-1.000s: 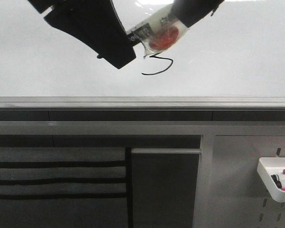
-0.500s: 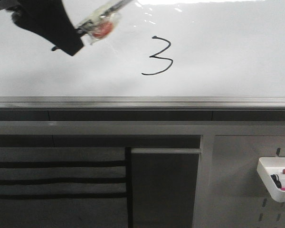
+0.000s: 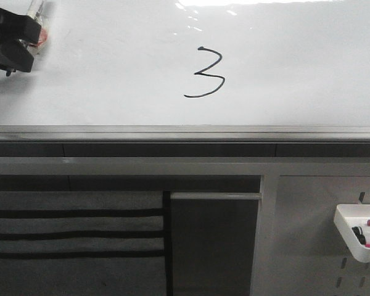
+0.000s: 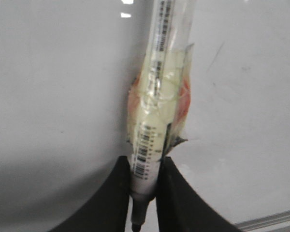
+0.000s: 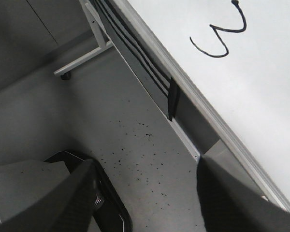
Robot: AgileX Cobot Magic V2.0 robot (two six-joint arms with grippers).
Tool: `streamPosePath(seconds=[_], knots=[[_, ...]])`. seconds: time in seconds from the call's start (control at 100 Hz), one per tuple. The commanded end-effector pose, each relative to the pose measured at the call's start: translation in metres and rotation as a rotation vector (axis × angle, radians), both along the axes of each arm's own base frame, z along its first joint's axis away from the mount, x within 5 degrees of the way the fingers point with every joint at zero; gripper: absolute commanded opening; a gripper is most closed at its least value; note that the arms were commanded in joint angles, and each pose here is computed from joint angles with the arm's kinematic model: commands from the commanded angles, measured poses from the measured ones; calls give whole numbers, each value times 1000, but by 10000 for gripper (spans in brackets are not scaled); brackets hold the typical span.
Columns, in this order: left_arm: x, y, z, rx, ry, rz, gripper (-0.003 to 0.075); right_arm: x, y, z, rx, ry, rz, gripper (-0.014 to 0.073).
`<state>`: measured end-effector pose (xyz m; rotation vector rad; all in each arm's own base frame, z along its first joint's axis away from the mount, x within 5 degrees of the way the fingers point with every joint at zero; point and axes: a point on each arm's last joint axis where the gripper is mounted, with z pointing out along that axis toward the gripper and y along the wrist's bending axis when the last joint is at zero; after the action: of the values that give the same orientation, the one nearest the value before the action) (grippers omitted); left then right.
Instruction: Write number 3 on whiteboard
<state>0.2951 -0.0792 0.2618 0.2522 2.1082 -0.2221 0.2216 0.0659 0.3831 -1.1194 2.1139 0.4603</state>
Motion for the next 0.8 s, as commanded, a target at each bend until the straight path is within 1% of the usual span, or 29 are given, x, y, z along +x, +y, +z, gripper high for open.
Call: streamPosePath(seconds=[0.0, 0.08, 0.26, 0.35, 0.42, 0.47, 0.56, 0.59, 0.66, 0.71, 0.79], knots=[[4, 3, 16, -64, -70, 73, -18, -5, 1, 18, 50, -66, -11, 404], [5, 3, 14, -88, -57, 86, -18, -5, 1, 18, 50, -66, -11, 404], [5, 3, 14, -88, -57, 86, -17, -5, 1, 18, 50, -66, -11, 404], [5, 2, 14, -88, -56, 85, 4, -5, 1, 18, 50, -66, -11, 404], [5, 2, 14, -88, -55, 85, 58, -6, 1, 18, 49, -64, -10, 404], [5, 2, 14, -86, -56, 84, 112, -6, 1, 18, 56, -53, -18, 404], [5, 2, 14, -81, -57, 81, 239, -6, 0, 18, 76, -26, -56, 404], [5, 2, 15, -70, -62, 75, 288, -6, 0, 19, 77, -18, -70, 404], [4, 3, 16, -8, -83, 39, 363, -6, -4, 23, 71, 14, -147, 404], [2, 3, 20, 34, -105, 11, 383, -8, -7, 26, 62, 41, -208, 404], [-7, 4, 32, 72, -135, -36, 384, -12, -14, 31, 56, 80, -343, 403]])
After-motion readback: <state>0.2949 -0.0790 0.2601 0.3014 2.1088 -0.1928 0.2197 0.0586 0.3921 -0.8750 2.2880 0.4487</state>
